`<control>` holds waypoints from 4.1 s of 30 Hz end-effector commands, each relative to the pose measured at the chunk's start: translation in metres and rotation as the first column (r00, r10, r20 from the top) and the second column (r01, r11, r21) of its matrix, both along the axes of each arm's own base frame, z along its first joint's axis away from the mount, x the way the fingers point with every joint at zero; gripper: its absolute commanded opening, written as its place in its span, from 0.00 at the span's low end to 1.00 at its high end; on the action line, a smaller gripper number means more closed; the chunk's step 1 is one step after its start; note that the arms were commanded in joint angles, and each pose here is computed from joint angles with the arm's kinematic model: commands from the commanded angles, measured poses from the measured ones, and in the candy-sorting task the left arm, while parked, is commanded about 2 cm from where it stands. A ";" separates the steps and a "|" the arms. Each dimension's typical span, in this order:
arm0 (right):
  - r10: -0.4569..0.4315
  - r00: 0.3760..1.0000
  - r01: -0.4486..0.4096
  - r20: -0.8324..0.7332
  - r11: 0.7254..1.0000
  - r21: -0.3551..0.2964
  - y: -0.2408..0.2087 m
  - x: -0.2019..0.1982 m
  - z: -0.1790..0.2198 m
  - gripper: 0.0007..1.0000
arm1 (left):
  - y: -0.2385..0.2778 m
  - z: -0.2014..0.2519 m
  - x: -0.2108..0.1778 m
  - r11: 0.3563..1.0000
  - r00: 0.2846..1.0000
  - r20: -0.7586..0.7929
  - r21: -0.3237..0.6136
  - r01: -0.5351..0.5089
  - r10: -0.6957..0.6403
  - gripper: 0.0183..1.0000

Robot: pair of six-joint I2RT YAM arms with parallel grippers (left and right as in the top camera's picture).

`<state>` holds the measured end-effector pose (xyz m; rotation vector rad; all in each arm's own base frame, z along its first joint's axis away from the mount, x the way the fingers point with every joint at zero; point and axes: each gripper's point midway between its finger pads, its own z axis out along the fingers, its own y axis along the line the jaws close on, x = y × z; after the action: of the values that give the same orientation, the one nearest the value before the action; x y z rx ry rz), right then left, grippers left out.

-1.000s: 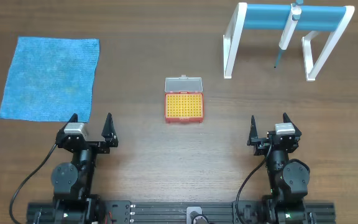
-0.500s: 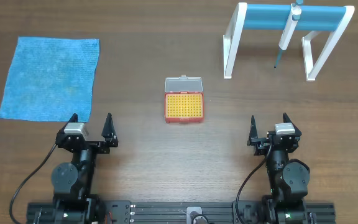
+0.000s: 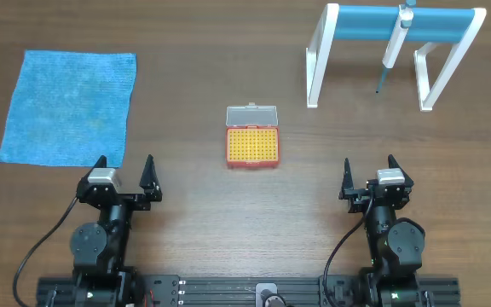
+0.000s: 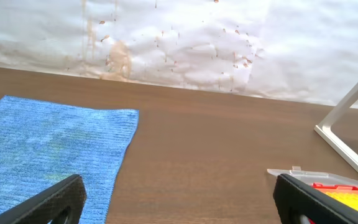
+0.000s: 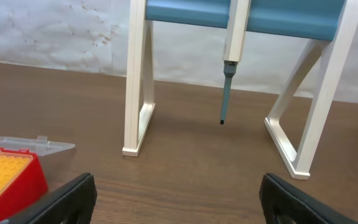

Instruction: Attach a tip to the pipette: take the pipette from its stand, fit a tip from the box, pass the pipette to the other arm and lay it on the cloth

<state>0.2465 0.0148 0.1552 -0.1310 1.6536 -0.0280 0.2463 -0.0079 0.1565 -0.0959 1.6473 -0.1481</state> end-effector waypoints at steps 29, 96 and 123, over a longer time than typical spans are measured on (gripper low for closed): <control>-0.265 0.961 0.254 0.075 0.959 0.124 -0.040 0.081 0.054 0.85 | 0.003 -0.001 0.000 1.000 1.000 -0.003 0.014 -0.017 0.017 0.98; 0.228 0.942 -0.261 0.246 0.959 0.111 0.179 0.141 0.087 0.07 | 0.003 -0.001 0.000 1.000 1.000 -0.003 0.014 -0.017 0.017 0.98; 0.472 0.851 -0.510 0.232 0.848 0.145 0.225 0.079 0.039 0.07 | 0.003 -0.001 0.000 1.000 1.000 -0.003 0.014 -0.017 0.017 0.98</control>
<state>0.3244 0.2338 0.1860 -0.3940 1.4046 0.4785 0.2462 -0.0079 0.1567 -0.0958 1.6469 -0.1475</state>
